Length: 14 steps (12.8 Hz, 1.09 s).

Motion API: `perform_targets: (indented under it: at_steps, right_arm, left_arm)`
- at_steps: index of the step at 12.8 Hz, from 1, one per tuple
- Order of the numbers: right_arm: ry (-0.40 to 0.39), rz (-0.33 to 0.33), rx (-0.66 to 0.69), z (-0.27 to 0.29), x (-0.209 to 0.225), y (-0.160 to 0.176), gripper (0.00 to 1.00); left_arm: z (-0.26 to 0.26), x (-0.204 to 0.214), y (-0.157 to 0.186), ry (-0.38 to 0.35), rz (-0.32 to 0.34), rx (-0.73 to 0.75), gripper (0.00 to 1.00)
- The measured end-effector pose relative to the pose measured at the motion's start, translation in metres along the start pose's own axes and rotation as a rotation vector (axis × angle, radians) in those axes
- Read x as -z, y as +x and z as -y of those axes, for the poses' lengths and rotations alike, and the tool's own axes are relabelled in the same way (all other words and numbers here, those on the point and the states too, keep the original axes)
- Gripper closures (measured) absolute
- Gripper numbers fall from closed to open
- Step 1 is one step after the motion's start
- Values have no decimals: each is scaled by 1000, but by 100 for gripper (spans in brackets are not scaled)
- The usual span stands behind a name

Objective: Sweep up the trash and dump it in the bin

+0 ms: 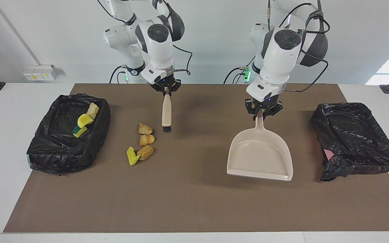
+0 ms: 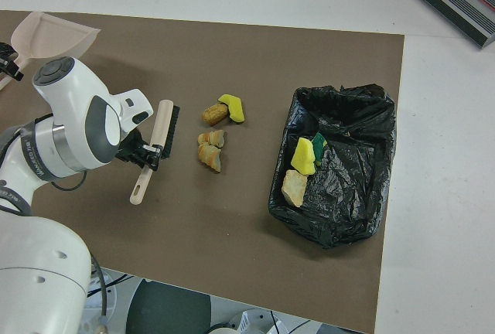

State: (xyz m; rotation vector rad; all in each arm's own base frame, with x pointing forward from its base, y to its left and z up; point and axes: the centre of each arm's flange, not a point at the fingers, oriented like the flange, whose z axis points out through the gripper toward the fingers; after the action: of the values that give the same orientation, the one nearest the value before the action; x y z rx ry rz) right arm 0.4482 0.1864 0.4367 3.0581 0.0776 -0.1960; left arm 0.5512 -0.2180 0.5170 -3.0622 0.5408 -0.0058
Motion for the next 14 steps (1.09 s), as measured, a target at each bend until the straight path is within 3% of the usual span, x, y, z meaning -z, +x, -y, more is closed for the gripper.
perform_targets:
  at_steps: [5,8,12,14]
  right_arm:
    - [-149,-2,177,-128,-15,61,75]
    - [-251,55,287,-154,-57,85,75]
    - [-245,105,334,-133,-89,89,75]
    - [-165,112,313,-117,-97,84,75]
  left_arm:
    - [17,-9,-9,-12,59,-391,69]
    - [18,-22,-23,-31,89,-548,69]
    - [-2,-33,-34,-41,92,-696,69]
    - [-34,-58,-38,-16,80,-776,69]
